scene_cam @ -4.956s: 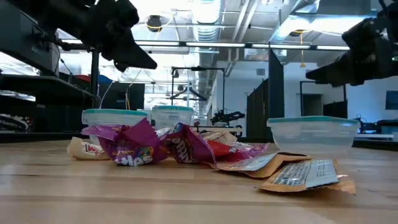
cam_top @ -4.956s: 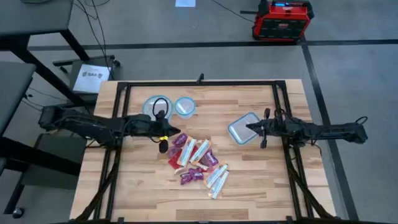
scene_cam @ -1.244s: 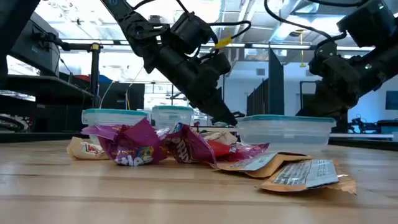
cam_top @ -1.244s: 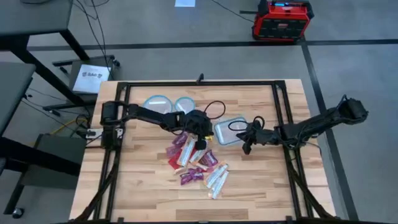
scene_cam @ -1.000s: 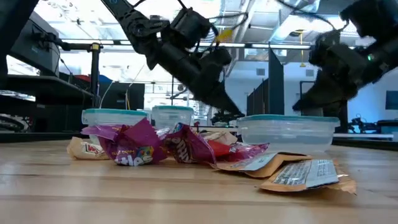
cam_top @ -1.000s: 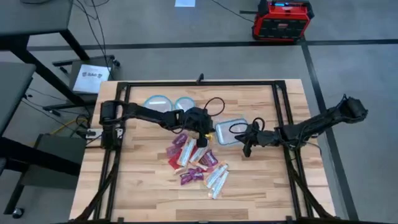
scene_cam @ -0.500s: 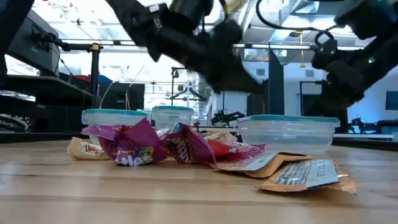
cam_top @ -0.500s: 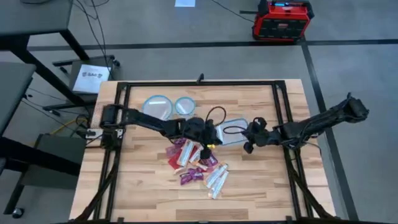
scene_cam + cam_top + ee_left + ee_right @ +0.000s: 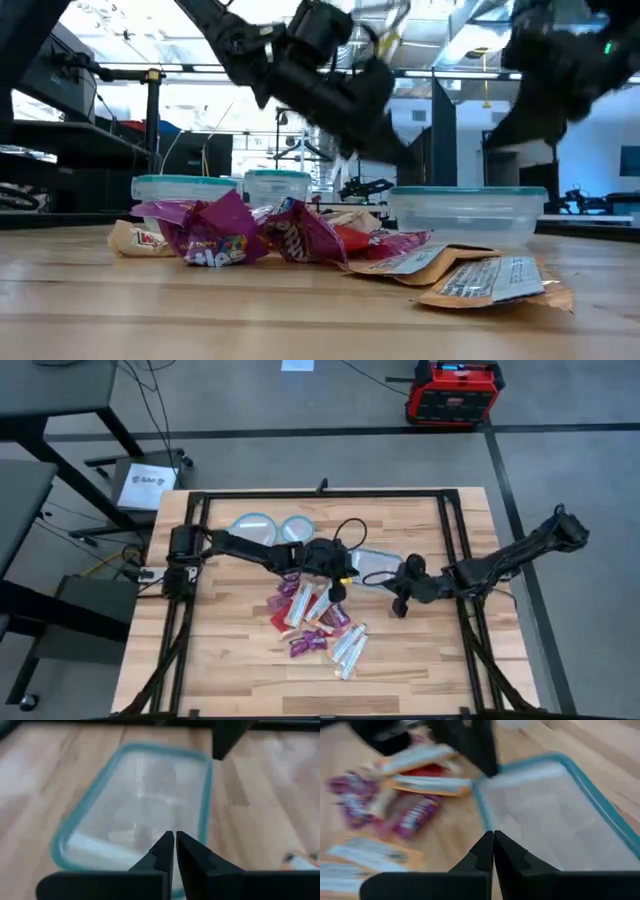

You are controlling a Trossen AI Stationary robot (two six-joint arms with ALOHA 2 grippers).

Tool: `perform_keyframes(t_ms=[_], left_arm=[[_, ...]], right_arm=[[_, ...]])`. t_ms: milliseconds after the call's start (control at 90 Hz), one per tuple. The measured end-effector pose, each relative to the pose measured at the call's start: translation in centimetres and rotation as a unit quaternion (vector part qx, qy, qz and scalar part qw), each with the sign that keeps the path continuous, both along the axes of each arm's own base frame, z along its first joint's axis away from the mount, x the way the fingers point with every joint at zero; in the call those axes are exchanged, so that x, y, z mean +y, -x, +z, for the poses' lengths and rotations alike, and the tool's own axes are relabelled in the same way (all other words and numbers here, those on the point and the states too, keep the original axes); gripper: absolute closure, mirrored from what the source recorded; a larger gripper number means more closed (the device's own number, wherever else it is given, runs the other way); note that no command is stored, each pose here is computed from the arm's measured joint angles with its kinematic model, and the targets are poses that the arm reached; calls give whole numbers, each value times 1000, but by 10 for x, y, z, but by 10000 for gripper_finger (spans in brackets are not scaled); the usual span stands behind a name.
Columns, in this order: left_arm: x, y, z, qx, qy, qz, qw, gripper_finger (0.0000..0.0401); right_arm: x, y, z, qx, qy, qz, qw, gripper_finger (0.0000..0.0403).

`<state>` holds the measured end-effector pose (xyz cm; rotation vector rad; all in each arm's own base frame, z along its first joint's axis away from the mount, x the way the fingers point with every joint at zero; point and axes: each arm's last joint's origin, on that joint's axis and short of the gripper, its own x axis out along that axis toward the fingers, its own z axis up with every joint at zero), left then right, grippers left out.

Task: Sort candy
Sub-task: Open the rectangular transparent bin

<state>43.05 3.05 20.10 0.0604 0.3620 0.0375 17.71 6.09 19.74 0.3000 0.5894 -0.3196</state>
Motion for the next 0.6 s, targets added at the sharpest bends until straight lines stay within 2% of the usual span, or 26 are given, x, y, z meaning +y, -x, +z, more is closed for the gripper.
perform_keyframes(t_ms=[100,211,289,367,444,600], left_arm=[[-3,2,13,-1,-20,-13,1000,395],[-2,1,14,-2,-1,-57,998,395],[1,-8,14,-12,12,-87,996,395],[6,-18,7,-4,4,-94,996,395],[12,-34,0,-2,-13,-102,995,395],[25,-55,-17,49,-34,-113,992,395]], right_arm=[[20,9,2,-16,-45,-2,999,403],[47,24,-21,-42,-87,-35,995,403],[63,32,-39,-50,-86,-62,993,403],[70,33,-55,-54,-71,-93,992,403],[72,31,-74,-34,-54,-114,991,403],[67,24,-103,-8,-29,-169,985,398]])
